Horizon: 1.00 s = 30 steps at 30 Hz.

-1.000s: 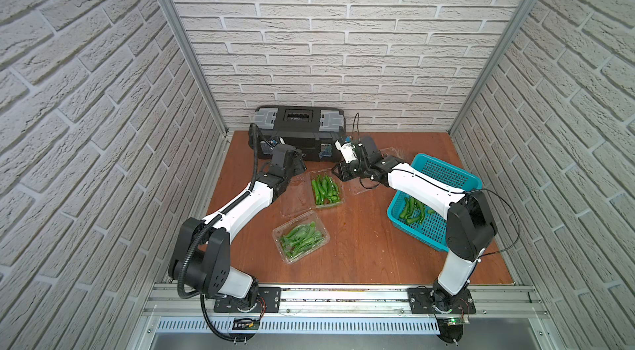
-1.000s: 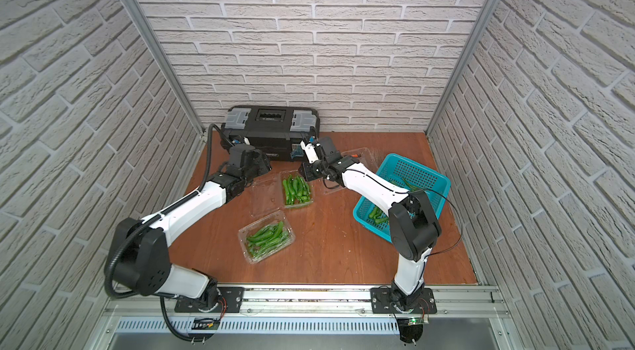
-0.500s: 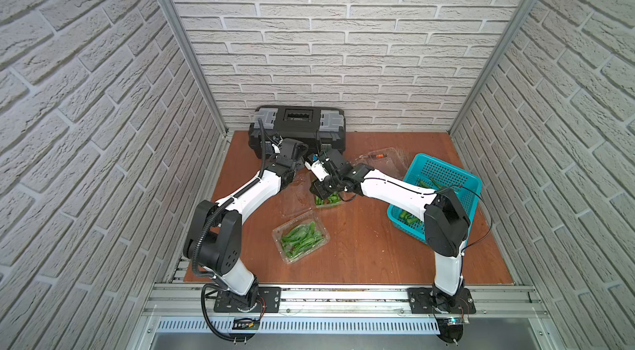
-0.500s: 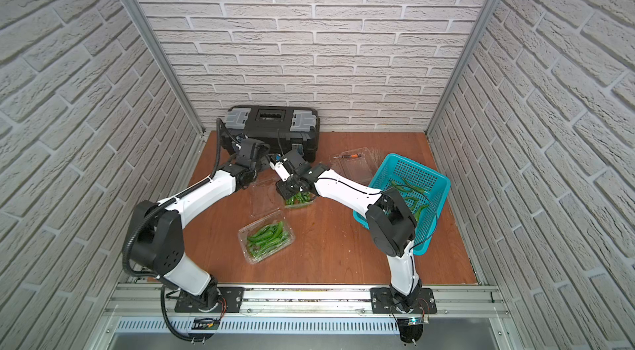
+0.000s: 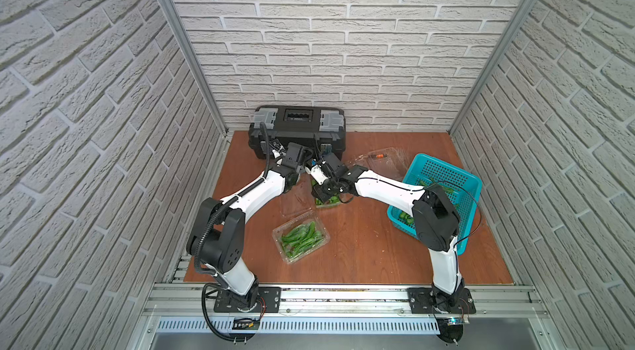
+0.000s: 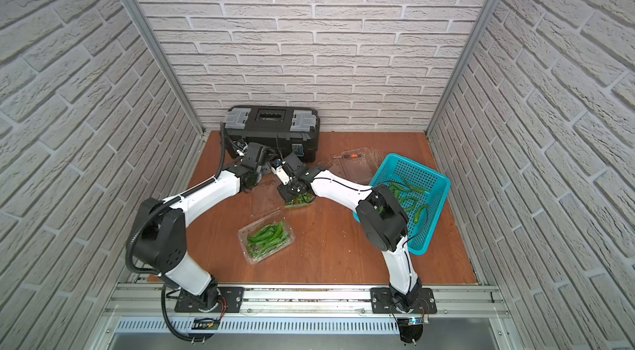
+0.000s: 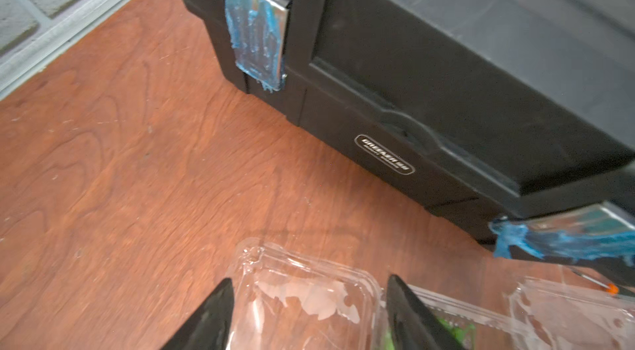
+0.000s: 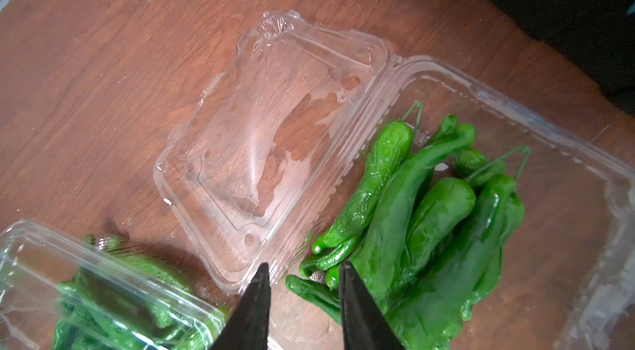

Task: Take small green peppers out of containers
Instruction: Pick up the green pepper from the packing box.

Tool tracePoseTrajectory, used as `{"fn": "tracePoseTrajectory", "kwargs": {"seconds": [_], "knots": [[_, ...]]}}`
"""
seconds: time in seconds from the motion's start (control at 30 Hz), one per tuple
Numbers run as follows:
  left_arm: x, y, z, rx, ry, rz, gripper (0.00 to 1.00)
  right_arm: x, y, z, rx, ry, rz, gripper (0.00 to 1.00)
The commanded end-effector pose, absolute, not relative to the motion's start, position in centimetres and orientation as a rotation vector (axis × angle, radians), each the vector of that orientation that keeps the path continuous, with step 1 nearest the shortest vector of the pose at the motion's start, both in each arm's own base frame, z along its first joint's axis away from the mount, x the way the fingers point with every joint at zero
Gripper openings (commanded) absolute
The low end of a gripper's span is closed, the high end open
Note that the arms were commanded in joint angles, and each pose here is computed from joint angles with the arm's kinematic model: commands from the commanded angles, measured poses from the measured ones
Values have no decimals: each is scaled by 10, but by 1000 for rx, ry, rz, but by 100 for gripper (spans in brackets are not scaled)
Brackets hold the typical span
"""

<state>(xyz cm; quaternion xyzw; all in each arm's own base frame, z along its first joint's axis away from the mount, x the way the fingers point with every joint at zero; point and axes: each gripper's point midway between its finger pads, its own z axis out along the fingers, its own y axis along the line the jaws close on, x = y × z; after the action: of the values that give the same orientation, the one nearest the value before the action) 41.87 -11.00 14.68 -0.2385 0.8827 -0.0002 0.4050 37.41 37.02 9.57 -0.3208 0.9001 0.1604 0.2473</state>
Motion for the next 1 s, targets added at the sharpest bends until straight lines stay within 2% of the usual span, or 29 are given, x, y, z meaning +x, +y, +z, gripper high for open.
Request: {"fn": "tracePoseTrajectory", "kwargs": {"seconds": [0.0, 0.27, 0.6, 0.67, 0.83, 0.97], "knots": [[407, -125, 146, -597, 2249, -63, 70, 395, 363, 92, -787, 2450, 360, 35], [405, -129, 135, -612, 2282, -73, 70, 411, 340, 72, -724, 2509, 235, 35], [411, -136, 133, -594, 2300, -85, 70, 412, 340, 52, -742, 2546, 211, 34], [412, -137, 131, -586, 2305, -86, 70, 413, 341, 54, -749, 2540, 215, 32], [419, -144, 128, -561, 2313, -106, 70, 412, 346, 63, -745, 2523, 267, 16], [422, -149, 127, -545, 2321, -122, 70, 417, 347, 83, -698, 2479, 307, 11]]}}
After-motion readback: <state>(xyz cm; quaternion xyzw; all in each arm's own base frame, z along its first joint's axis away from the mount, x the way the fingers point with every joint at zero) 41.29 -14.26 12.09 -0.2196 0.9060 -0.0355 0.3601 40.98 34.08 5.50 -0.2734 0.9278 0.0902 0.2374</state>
